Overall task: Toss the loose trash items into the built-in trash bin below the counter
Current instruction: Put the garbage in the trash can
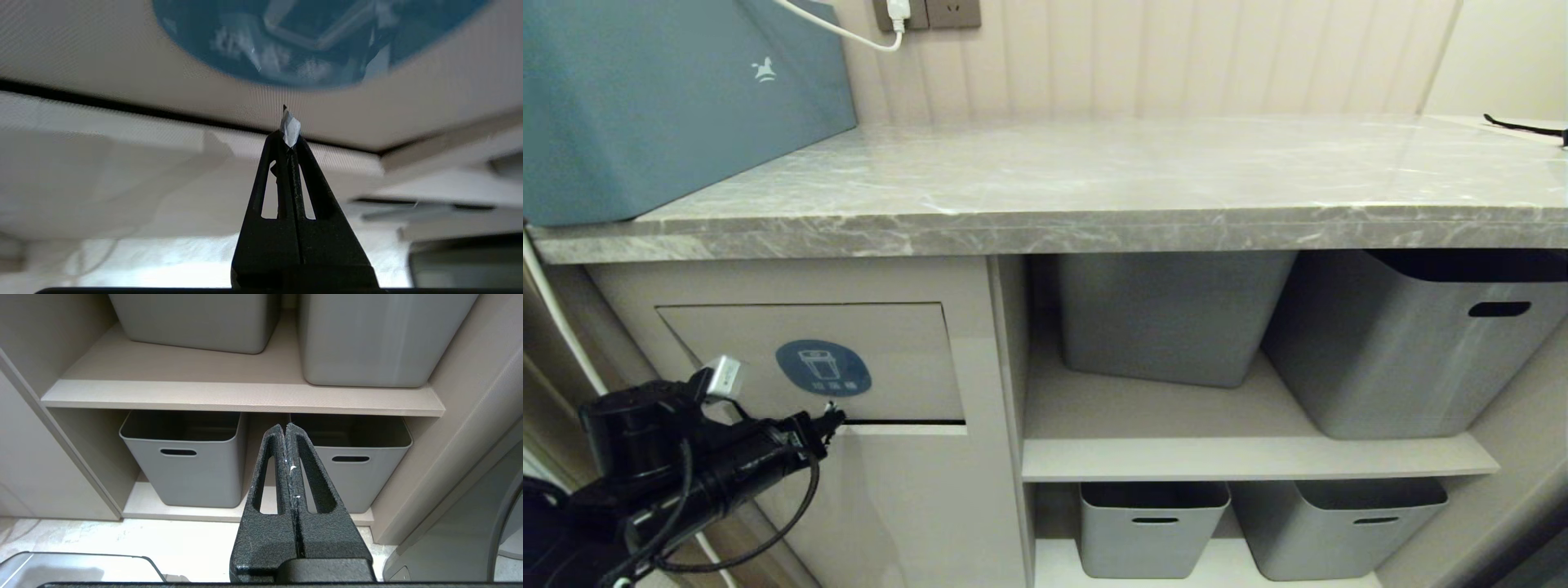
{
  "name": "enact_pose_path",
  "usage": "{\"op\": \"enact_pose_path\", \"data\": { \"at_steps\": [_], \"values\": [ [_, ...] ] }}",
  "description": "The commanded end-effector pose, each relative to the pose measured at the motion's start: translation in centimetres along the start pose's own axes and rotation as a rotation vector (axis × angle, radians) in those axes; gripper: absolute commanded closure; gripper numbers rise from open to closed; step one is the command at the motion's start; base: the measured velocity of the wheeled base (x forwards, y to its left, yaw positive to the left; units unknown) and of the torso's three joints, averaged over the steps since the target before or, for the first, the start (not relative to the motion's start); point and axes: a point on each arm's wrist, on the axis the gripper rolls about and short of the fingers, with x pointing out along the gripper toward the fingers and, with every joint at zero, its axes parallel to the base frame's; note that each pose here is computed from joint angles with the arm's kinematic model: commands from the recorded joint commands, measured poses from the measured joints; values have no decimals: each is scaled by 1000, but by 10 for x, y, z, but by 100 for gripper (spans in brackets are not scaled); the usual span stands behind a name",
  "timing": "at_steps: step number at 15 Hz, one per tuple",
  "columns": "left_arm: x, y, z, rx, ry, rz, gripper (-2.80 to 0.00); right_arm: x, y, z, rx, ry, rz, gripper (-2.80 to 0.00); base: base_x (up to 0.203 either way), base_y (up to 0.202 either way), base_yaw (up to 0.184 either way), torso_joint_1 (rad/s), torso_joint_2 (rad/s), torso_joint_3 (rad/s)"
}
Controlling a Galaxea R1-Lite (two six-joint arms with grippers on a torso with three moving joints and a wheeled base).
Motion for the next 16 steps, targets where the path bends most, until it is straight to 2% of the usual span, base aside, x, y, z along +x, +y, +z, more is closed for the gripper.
{"op": "enact_pose_path", "data": {
  "at_steps": [1,7,10,15,16],
  "values": [
    [10,4,-5,-21,3,-4,0,0,0,0,0,1,0,0,0,0,0,0,0,0],
    [48,-1,-2,-4,-45,-30,0,0,0,0,0,1,2,0,0,0,0,0,0,0],
    [69,-5,-2,-21,-80,-1,0,0,0,0,0,1,0,0,0,0,0,0,0,0],
    [82,-8,-7,-43,-78,2,0,0,0,0,0,0,0,0,0,0,0,0,0,0],
    [83,-8,-8,-43,-77,2,-65,0,0,0,0,3,2,0,0,0,0,0,0,0]
  ]
}}
